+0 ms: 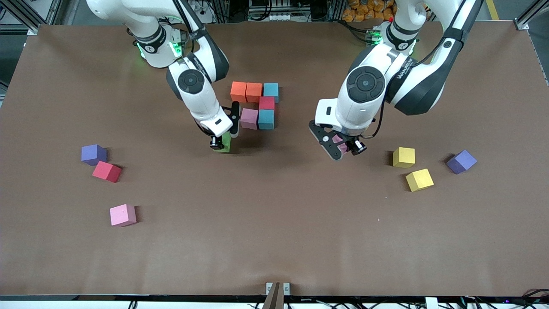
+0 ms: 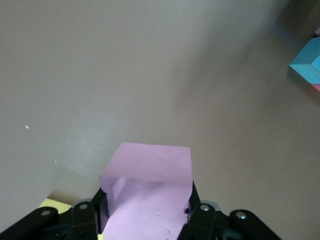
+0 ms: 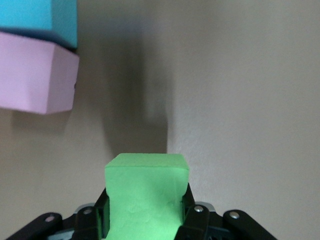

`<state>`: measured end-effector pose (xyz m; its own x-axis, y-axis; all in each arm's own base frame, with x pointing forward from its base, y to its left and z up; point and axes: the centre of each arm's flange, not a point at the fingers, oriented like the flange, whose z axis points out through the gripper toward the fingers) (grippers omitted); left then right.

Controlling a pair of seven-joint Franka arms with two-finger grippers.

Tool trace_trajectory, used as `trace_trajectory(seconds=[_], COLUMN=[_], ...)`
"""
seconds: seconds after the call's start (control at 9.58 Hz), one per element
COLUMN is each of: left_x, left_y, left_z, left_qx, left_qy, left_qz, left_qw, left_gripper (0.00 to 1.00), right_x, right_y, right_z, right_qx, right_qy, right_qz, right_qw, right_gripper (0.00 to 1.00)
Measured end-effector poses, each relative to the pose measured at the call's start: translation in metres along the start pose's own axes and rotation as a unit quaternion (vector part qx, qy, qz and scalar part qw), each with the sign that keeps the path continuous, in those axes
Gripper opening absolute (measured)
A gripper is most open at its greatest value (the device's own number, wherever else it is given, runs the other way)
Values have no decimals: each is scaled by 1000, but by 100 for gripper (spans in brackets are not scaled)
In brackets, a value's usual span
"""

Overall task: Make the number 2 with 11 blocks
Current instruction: 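Lower the green cube below the pink cube with the right gripper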

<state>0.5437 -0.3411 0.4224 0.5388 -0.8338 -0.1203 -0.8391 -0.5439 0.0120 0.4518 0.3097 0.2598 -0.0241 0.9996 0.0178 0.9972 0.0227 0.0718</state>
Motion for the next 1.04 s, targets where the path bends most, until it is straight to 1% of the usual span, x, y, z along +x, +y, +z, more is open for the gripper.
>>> trace_trajectory(seconds=[0.31,0.42,0.84,1.04], left_x=[-1,-2,-3,-4], left_y=[1,1,2,2], left_z=[1,2,3,4], left_qx=[-2,-3,-6,-6], left_qy=[-7,-10,-16,-18], left_qz=[0,0,0,1], left_qw=[1000,1000,1000,1000], left_gripper=[60,60,60,60], right_x=[-17,-17,-2,-4], right_y=[-9,-16,-56,-65], right_z=[5,9,26,32], right_qx=[-5,-7,4,10], right_qy=[-3,-1,14,20], right_qz=[-15,-17,-12,3], right_qw=[1000,1000,1000,1000], right_gripper=[56,56,56,56])
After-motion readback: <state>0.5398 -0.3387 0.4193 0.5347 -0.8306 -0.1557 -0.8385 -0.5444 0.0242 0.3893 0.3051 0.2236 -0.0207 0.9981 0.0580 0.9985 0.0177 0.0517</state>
